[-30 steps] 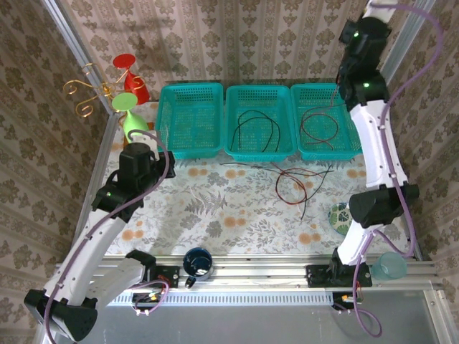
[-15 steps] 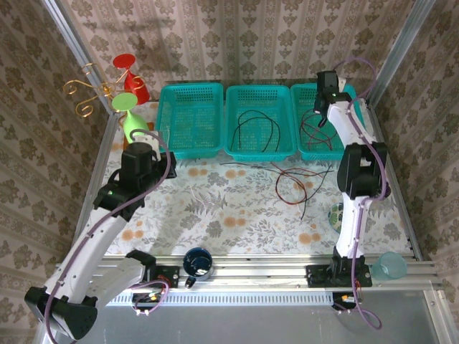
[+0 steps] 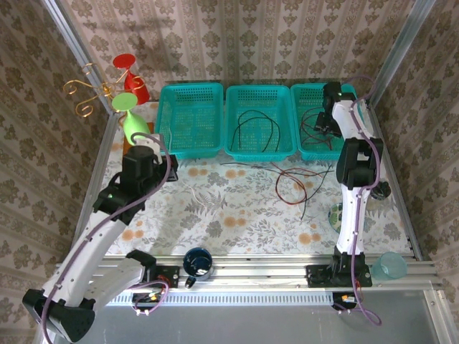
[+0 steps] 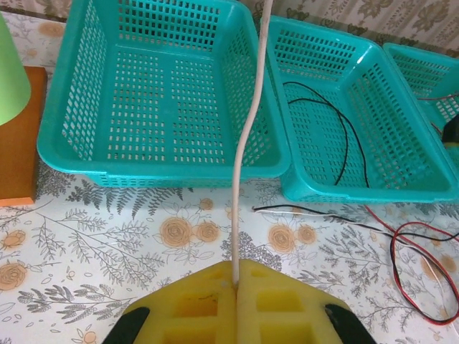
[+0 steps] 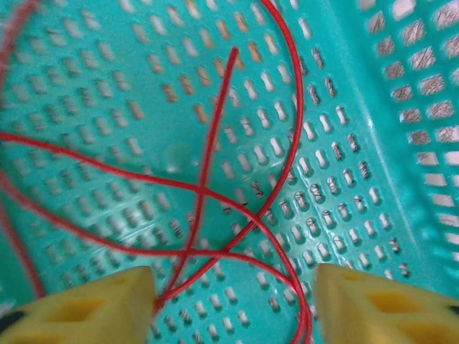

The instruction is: Untangle the cables

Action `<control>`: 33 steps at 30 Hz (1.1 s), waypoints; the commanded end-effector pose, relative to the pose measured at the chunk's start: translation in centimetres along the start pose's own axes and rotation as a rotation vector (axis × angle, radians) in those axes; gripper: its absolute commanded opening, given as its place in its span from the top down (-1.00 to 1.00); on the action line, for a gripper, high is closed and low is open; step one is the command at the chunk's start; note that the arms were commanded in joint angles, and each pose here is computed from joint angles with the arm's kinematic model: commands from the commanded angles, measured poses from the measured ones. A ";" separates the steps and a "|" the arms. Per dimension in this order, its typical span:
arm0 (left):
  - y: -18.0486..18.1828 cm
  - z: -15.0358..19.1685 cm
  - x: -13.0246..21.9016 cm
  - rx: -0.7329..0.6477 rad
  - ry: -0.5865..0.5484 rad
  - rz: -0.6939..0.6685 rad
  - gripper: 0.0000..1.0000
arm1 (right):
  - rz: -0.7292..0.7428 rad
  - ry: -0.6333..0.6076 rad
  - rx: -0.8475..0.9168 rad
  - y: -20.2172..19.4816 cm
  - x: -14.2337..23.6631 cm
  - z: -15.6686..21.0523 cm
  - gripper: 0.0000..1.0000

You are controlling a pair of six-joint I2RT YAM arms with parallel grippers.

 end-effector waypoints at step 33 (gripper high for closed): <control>-6.5 -25.4 6.8 -0.504 -0.596 0.015 1.00 | -0.537 -0.174 -0.135 -4.8 19.7 5.9 -1.00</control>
Point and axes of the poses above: each hand's point on the last joint's axis, 136 mm out from that joint toward the fingers, its own x axis back along the fingers, its own y axis along the line the jaws close on, z = x × y, the point moved 9 cm from there along x, back along the fingers, and after that the axes turned 8 degrees about -x, right-handed, at the moved point
